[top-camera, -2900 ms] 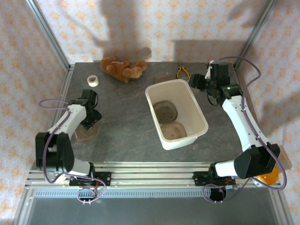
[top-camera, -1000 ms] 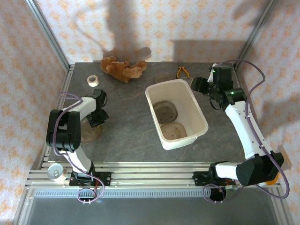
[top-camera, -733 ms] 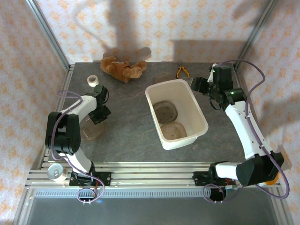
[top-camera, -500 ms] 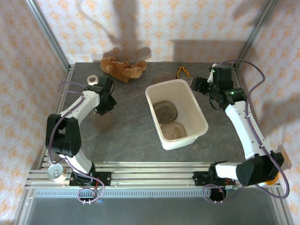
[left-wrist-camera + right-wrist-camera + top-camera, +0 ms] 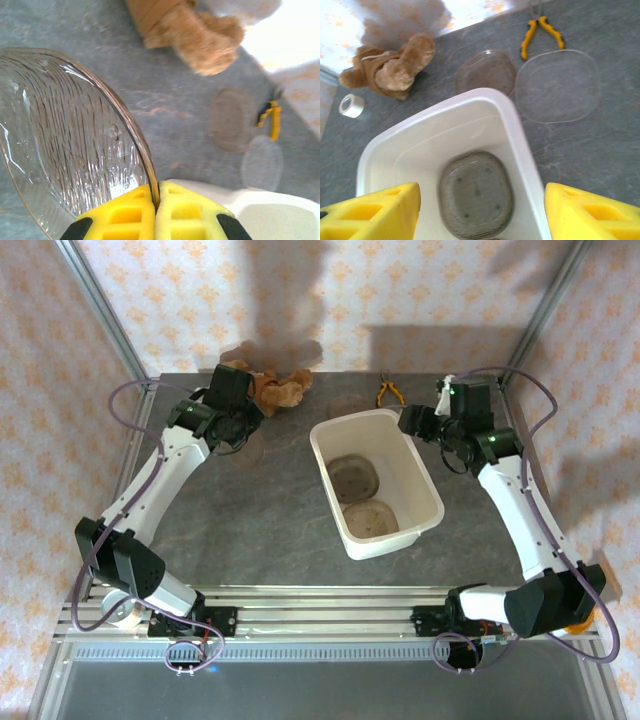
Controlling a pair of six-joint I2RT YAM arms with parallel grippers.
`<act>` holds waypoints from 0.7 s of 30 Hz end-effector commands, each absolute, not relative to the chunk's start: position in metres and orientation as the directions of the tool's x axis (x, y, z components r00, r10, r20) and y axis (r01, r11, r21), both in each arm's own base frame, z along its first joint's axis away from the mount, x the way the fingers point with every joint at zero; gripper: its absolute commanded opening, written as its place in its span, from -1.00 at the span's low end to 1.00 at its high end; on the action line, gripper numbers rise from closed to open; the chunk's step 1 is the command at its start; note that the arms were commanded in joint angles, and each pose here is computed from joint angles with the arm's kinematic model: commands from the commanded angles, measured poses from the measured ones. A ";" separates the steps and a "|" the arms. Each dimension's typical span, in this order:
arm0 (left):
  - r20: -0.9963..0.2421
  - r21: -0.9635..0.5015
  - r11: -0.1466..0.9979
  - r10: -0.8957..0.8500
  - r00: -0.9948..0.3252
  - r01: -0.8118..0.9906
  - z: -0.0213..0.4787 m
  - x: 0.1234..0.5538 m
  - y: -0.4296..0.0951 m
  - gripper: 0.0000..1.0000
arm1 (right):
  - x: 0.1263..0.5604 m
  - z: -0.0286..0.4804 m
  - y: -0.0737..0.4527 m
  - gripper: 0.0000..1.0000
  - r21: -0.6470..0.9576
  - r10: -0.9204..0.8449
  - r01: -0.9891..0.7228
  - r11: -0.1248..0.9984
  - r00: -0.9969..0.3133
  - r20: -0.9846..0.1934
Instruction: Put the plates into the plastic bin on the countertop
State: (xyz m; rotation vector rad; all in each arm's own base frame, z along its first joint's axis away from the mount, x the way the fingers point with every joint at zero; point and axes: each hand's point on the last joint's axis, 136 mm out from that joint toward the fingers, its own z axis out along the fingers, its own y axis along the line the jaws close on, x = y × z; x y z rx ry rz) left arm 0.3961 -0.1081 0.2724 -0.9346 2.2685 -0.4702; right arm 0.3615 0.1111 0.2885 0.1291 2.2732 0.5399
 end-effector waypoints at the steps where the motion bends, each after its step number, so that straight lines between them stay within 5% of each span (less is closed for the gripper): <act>1: -0.425 -0.621 0.607 -0.792 -0.437 -0.496 0.311 0.398 -0.108 -1.00 | 0.364 0.303 0.141 0.32 0.426 0.206 -0.185 0.885 -0.666 -0.717; 11: -0.343 -0.821 0.450 -0.881 -0.327 -0.352 0.376 0.423 -0.151 -1.00 | 0.364 0.333 0.218 0.30 0.408 0.106 -0.400 0.821 -0.595 -0.797; 21: -0.209 -0.895 0.324 -0.912 -0.352 -0.307 0.392 0.439 -0.199 -1.00 | 0.368 0.354 0.281 0.29 0.294 0.029 -0.561 0.774 -0.433 -0.901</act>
